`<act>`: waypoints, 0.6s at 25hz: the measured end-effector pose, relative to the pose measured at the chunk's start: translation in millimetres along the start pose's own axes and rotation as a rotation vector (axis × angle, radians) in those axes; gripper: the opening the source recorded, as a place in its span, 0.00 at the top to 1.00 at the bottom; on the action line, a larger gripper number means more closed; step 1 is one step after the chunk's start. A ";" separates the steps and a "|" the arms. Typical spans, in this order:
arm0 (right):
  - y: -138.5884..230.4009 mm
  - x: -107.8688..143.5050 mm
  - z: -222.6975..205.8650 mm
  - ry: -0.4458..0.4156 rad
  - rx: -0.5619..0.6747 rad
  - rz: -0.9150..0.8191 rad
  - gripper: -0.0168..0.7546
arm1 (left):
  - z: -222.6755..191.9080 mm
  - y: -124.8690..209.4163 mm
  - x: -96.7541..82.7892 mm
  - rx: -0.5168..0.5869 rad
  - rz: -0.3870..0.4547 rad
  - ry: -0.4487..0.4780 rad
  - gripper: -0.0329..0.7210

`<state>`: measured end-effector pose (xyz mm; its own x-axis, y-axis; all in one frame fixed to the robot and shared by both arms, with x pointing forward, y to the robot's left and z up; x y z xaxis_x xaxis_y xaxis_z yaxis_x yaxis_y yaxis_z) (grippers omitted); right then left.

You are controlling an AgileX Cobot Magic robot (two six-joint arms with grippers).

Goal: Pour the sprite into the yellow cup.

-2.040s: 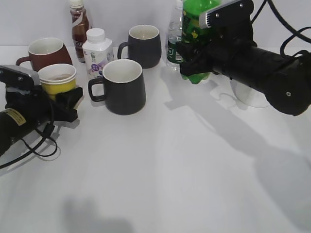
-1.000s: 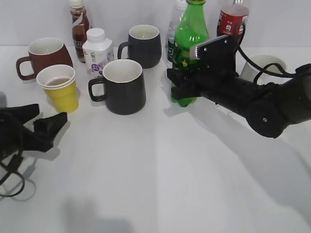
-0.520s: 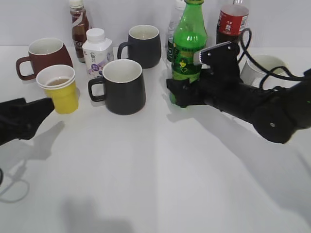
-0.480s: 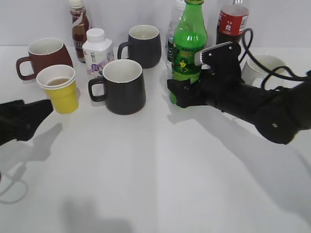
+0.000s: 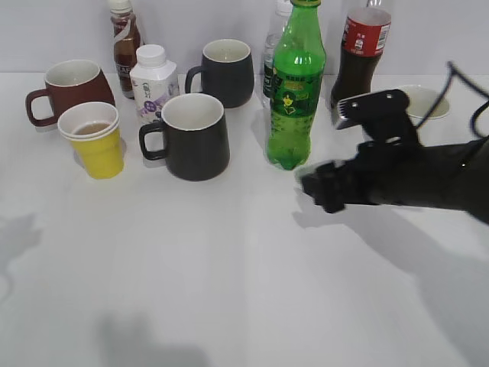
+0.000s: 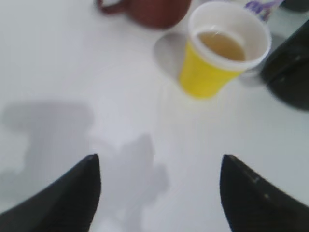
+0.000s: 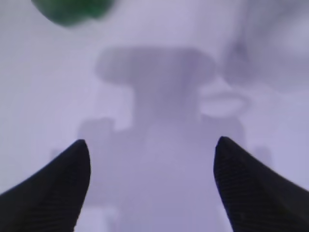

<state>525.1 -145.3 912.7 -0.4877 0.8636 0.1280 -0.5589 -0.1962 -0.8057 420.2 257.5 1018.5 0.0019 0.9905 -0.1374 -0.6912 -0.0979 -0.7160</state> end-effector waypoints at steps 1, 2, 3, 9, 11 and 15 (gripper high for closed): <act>1.1 -1.4 4.8 0.022 0.045 -0.017 0.21 | 10.5 -1.6 1.0 0.042 0.012 -0.030 0.18; 1.0 -2.9 11.1 0.049 0.086 -0.032 0.21 | 21.2 -1.9 2.3 0.088 0.015 -0.061 0.18; 0.4 -4.6 18.5 0.078 0.123 -0.040 0.21 | 31.9 -1.2 4.2 0.137 0.011 -0.092 0.18; -10.2 -10.6 79.1 0.237 0.276 -0.080 0.21 | 87.0 17.9 17.8 0.312 -0.112 -0.136 0.19; -12.3 -8.8 103.1 0.257 0.320 -0.089 0.21 | 98.8 24.1 16.6 0.301 -0.156 -0.068 0.20; -12.1 2.1 153.7 0.214 0.397 -0.066 0.21 | 128.4 37.8 13.0 0.196 -0.251 0.113 0.24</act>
<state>427.8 -212.5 1011.6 -0.3165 0.9485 0.0155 -0.8185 -0.2647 -0.5099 301.3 279.0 1077.6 0.2623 0.9633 -0.0565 -0.7849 0.1790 -0.5932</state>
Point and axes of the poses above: a point on each arm's last joint axis where the gripper is mounted, z pointing back along that axis away from the gripper, x along the wrist's bending axis when the last joint is at zero, y = z × x, the point moved 1 cm from there along -z, pointing out along that axis toward the gripper, and after that the axes turned 3 degrees about -z, right-handed, at the moved point
